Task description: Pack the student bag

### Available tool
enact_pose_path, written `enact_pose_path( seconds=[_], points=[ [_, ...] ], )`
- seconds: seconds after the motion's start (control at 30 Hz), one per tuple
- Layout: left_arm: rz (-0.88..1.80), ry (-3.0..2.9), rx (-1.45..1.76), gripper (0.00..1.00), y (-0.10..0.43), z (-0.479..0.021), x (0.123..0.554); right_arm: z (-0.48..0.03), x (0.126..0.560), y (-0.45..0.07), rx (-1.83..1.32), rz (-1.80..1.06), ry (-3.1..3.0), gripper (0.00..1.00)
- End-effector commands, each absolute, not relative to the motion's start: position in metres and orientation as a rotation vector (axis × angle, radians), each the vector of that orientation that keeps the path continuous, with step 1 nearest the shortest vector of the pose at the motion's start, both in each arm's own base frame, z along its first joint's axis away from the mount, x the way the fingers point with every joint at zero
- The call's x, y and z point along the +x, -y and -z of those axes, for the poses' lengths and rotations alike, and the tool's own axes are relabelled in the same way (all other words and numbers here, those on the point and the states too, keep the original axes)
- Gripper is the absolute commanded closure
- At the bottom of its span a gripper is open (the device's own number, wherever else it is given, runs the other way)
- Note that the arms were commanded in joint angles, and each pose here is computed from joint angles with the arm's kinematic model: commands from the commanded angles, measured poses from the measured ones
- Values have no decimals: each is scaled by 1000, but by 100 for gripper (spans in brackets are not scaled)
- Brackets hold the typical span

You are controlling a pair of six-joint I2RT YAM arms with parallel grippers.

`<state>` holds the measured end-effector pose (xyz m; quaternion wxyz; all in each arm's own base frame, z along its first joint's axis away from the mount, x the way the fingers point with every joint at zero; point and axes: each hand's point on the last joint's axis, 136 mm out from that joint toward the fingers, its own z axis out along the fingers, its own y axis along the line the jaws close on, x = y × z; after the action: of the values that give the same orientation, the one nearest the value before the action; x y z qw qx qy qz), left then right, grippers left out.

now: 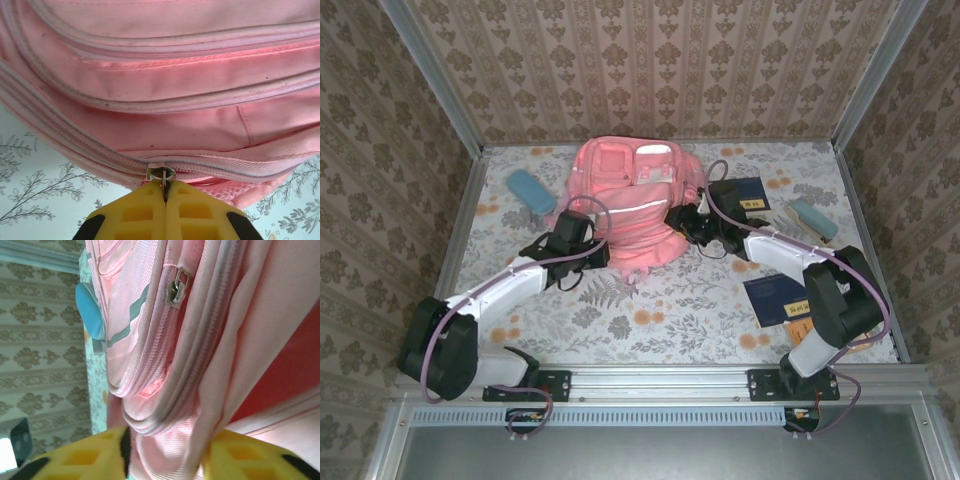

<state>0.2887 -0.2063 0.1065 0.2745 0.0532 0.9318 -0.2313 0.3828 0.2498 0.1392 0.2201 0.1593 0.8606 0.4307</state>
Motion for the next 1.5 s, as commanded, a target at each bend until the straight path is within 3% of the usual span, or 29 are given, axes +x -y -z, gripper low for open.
enact_pose_path(
  seconds=[0.0, 0.2, 0.37, 0.5, 0.87, 1.23, 1.47],
  points=[
    [733, -2382, 300, 100, 238, -141, 295, -160, 377, -270, 443, -1314, -2326, 53],
    [758, -2370, 338, 100, 245, -144, 293, -142, 376, -272, 556, -1261, -2361, 57],
    [628, -2396, 305, 100, 228, -143, 297, -132, 375, -265, 583, -1190, -2392, 88],
    [423, -2434, 215, 100, 191, -136, 302, -134, 374, -242, 564, -1077, -2397, 100],
    [282, -2403, 67, 100, 137, -135, 321, -131, 373, -189, 529, -948, -2417, 100],
    [243, -2372, -68, 100, 108, -121, 386, -147, 386, -192, 372, -1039, -2418, 100],
    [215, -2380, -124, 100, 96, -117, 386, -155, 392, -219, 281, -1171, -2413, 100]
  ],
)
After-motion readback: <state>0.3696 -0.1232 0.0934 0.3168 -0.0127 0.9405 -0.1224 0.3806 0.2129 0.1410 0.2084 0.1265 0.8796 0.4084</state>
